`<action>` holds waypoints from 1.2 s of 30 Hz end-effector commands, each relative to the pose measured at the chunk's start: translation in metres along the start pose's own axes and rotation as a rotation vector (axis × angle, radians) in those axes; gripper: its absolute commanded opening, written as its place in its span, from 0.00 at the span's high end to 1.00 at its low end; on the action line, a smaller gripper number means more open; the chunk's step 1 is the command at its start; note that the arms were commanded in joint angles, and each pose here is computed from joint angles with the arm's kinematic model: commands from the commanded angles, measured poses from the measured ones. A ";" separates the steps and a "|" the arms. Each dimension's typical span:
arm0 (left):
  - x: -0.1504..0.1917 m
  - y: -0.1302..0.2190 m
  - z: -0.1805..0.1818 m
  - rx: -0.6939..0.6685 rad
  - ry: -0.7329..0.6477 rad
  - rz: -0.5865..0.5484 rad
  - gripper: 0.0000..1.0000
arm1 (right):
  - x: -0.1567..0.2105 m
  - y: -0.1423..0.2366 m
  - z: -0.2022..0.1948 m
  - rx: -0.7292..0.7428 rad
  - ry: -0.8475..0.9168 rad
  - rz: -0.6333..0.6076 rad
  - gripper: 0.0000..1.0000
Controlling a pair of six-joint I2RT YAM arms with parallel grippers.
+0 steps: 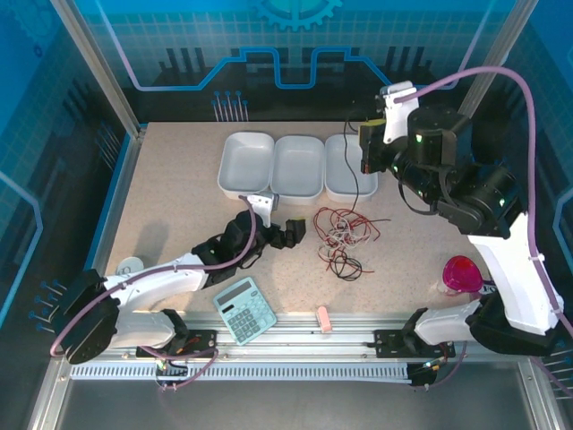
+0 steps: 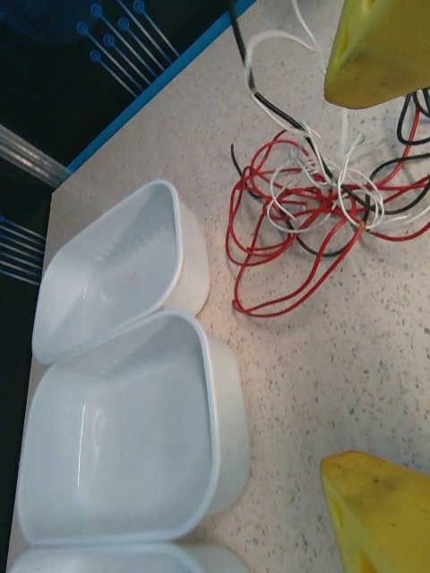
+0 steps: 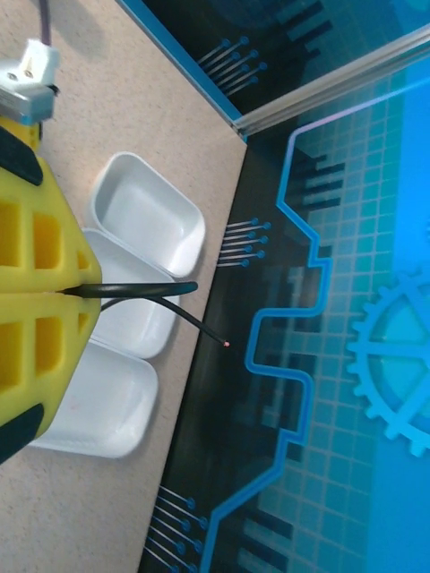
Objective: Untangle the cables
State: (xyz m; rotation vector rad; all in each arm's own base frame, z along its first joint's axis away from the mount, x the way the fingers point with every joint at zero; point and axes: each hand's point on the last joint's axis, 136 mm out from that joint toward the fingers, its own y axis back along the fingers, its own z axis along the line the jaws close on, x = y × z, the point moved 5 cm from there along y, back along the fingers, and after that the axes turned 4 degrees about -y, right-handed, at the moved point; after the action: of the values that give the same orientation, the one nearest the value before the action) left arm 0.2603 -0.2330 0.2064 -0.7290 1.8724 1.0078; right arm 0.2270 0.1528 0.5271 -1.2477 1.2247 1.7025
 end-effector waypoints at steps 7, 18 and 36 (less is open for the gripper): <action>-0.004 0.009 0.014 -0.089 0.029 -0.008 0.01 | -0.005 -0.001 -0.001 0.042 0.043 0.029 1.00; -0.020 0.009 -0.006 0.056 0.003 -0.007 0.01 | 0.024 0.005 0.004 -0.035 0.029 0.186 1.00; -0.037 0.002 -0.033 0.202 -0.013 -0.007 0.01 | 0.070 0.016 -0.056 0.367 0.055 0.354 1.00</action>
State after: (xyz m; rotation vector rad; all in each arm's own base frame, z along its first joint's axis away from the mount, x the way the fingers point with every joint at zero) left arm 0.2589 -0.2485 0.2304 -0.6224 1.9404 0.8836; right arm 0.2182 0.1152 0.4454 -0.9333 1.7887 1.6581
